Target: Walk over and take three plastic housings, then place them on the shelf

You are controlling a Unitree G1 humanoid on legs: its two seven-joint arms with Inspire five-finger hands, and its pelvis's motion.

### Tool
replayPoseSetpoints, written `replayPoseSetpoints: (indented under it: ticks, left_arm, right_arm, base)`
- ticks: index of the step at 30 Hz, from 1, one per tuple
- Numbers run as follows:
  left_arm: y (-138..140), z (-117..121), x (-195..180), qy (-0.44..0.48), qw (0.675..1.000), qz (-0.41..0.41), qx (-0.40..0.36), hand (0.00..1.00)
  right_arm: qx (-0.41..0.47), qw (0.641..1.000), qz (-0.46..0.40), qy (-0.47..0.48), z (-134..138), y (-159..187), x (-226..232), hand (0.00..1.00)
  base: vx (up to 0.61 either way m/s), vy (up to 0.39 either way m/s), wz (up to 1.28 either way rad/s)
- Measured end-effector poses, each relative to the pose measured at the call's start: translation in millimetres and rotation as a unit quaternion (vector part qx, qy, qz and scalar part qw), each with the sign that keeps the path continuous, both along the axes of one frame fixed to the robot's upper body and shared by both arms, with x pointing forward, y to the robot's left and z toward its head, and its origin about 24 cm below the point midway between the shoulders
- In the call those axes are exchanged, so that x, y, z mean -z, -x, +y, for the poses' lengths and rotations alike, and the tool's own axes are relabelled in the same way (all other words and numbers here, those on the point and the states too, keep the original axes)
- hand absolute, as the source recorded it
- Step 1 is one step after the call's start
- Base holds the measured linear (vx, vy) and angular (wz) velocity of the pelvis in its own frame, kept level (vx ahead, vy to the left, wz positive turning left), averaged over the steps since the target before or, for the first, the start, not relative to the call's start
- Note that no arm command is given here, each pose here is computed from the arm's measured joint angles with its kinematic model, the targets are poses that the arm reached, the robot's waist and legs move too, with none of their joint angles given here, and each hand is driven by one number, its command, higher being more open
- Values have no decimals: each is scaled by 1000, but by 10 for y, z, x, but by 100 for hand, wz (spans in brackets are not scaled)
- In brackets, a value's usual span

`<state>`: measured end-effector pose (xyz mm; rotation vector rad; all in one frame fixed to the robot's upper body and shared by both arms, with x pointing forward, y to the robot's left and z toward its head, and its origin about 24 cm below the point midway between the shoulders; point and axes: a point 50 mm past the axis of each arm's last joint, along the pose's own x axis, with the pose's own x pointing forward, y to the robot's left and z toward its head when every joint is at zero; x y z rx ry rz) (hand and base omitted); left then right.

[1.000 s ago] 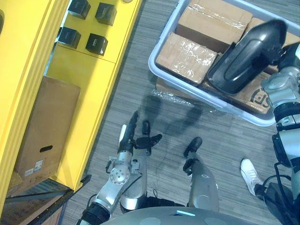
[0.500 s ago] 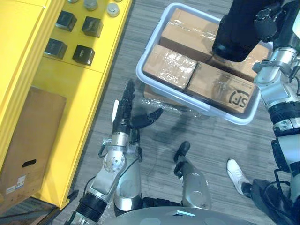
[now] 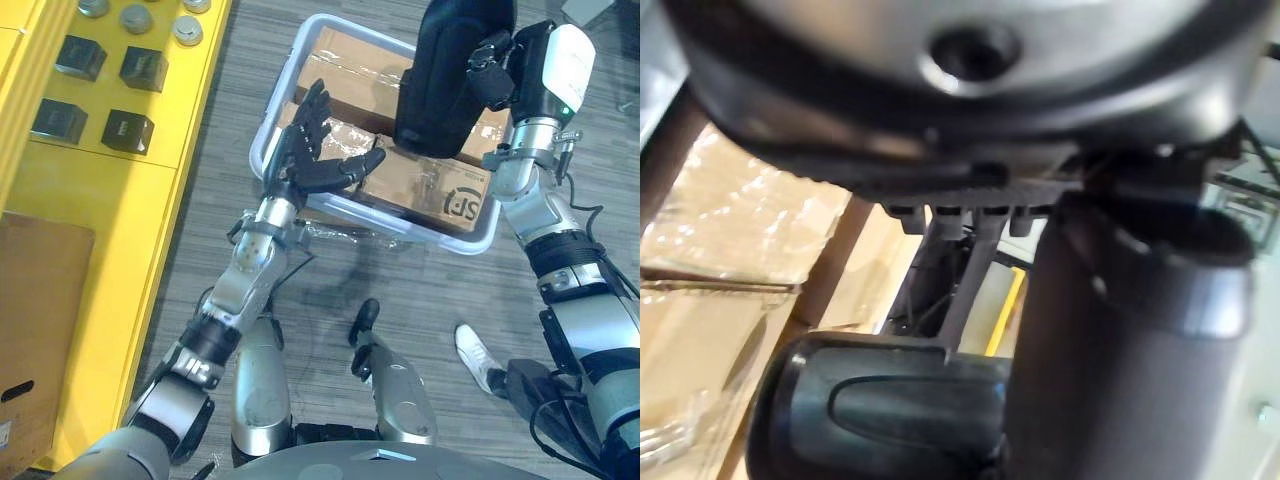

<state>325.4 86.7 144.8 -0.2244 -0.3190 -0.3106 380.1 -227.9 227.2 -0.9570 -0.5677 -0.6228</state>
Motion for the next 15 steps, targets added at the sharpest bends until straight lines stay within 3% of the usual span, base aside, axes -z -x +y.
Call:
replayPoseSetpoints:
  ticks: [9,15]
  left_arm:
    - [-336,-159,-8,14,997,70,-11,100]
    - [-461,-134,-5,13,995,93,-45,100]
  right_arm:
    - [-56,998,-15,12,408,-68,-63,0]
    - [-92,995,-33,22,666,-86,-154,0]
  base:
    - [19,-7,-13]
    - [-33,-11,-11]
